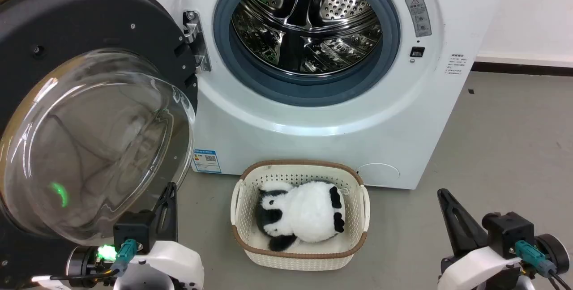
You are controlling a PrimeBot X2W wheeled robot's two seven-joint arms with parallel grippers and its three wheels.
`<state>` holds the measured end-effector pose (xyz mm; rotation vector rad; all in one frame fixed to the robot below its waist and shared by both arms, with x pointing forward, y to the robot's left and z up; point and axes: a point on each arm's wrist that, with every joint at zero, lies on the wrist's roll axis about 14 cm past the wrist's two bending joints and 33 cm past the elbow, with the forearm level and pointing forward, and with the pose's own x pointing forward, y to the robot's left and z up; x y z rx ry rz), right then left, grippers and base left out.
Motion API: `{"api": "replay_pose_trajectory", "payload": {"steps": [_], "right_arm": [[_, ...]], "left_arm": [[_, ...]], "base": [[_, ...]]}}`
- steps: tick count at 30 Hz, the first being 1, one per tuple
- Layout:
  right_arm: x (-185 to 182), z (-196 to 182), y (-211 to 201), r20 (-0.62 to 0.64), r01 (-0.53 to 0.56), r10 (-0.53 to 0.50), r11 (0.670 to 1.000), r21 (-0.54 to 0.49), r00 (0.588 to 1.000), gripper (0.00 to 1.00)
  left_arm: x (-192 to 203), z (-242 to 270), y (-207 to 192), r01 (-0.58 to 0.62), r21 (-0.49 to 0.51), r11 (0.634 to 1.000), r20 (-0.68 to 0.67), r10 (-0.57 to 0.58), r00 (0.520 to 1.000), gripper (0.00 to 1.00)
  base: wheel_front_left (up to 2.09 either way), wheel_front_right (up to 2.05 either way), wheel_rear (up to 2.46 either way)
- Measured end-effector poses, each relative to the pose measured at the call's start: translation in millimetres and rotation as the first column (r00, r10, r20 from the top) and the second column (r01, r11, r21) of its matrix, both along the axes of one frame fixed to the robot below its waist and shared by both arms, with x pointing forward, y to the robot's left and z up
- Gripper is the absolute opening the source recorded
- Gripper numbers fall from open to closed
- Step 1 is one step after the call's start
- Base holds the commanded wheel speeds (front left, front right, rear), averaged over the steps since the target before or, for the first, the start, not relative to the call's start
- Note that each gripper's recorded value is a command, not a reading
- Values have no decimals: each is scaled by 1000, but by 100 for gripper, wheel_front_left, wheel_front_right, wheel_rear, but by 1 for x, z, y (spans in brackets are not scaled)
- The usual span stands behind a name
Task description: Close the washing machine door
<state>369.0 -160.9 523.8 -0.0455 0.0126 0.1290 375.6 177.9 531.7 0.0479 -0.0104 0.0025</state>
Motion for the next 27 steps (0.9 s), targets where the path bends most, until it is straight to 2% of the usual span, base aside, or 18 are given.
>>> {"api": "replay_pose_trajectory", "payload": {"steps": [24,25,27], "right_arm": [[0,0,0,0,-1,1,1000,0,1000,0],[0,0,0,0,0,0,1000,0,1000,100],[0,0,0,0,0,0,1000,1,1000,100]], "left_arm": [[0,0,0,0,0,1000,0,0,1000,0],[0,0,0,0,0,1000,0,0,1000,100],[0,0,0,-1,0,1000,-1,1,1000,100]], "base": [[0,0,0],[0,0,0],[0,0,0]]}}
